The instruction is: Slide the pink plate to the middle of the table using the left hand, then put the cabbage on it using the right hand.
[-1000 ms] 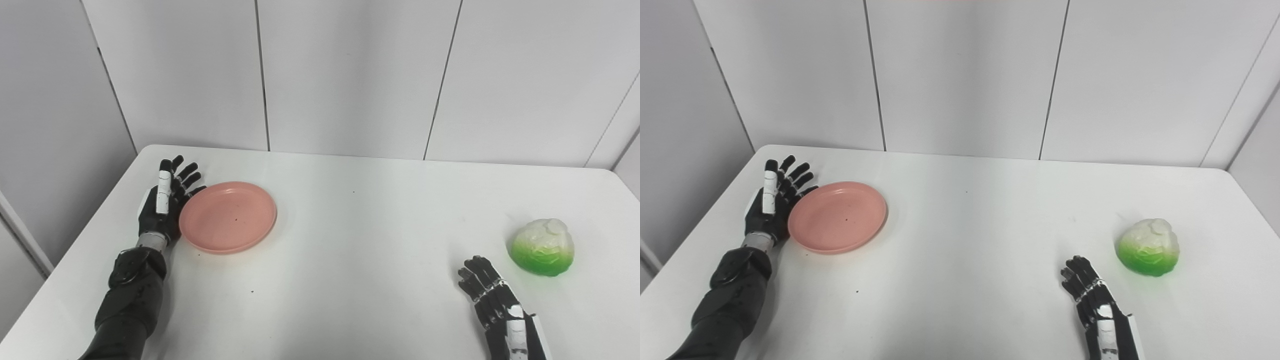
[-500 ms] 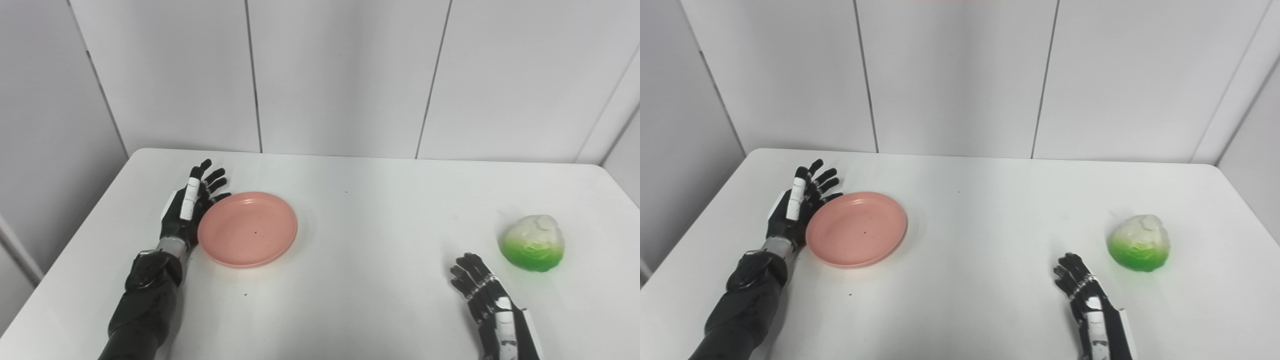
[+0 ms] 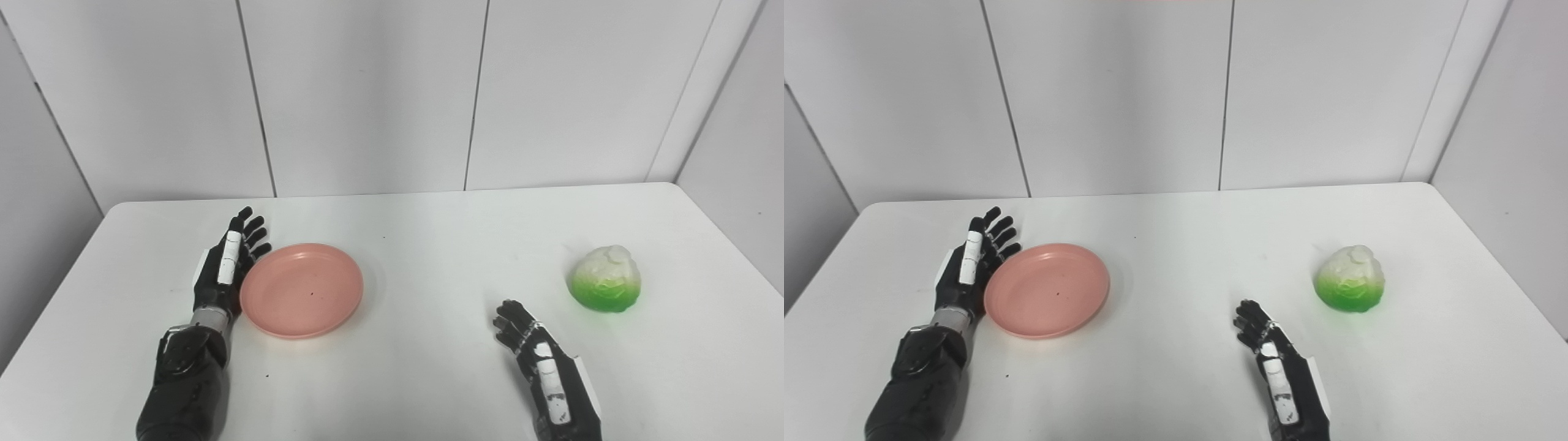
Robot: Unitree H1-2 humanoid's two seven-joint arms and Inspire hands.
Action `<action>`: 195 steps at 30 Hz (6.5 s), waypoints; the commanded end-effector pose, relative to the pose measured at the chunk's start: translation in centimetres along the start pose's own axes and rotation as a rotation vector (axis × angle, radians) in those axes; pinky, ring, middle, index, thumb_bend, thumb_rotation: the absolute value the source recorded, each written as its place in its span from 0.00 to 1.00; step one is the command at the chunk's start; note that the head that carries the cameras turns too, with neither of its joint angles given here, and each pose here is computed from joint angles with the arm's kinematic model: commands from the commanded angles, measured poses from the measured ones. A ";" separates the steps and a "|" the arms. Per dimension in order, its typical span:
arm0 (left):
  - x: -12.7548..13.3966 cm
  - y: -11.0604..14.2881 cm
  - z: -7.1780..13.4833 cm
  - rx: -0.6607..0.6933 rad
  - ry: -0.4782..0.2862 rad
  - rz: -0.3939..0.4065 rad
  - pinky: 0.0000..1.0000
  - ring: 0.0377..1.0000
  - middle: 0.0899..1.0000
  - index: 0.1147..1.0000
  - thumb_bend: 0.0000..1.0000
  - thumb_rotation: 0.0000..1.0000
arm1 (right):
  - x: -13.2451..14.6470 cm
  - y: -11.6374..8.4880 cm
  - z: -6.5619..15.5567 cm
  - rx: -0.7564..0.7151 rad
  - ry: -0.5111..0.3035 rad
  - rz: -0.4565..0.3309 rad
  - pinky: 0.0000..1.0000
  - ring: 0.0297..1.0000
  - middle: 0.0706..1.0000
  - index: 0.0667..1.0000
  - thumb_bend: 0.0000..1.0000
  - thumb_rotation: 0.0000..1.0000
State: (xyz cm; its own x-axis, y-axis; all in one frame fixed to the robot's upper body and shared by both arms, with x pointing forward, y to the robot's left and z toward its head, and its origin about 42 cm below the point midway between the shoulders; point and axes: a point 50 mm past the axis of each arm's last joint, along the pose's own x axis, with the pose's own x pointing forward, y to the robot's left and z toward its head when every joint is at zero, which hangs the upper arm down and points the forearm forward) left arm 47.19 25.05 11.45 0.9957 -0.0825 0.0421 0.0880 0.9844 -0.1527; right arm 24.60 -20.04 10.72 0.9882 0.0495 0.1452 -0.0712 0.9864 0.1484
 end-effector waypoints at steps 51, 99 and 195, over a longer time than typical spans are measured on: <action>0.5 -8.4 -2.1 -0.087 0.088 -0.036 0.85 0.93 0.92 0.91 0.99 0.91 | 2.8 2.1 9.8 -0.425 -0.039 -0.077 0.72 0.85 0.93 0.95 0.89 0.60; 1.0 -9.0 -2.0 -0.087 0.085 -0.065 0.87 0.92 0.91 0.93 1.00 0.89 | 22.8 -10.5 26.3 -1.716 0.383 0.228 0.81 0.95 0.97 0.88 1.00 0.40; 1.0 -9.4 -1.7 -0.089 0.081 -0.091 0.84 0.90 0.92 0.95 1.00 0.88 | 24.4 -9.0 26.0 -1.760 0.352 0.557 0.31 0.39 0.48 0.47 0.52 0.00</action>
State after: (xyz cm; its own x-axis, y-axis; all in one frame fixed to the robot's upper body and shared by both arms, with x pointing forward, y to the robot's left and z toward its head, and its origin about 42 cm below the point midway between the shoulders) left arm 47.44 15.75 11.79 0.9838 -0.1774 0.0274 0.1788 0.9553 -0.2354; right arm 45.51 -32.16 33.16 0.8449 0.1502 -0.5134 -0.4981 -0.1287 -0.8575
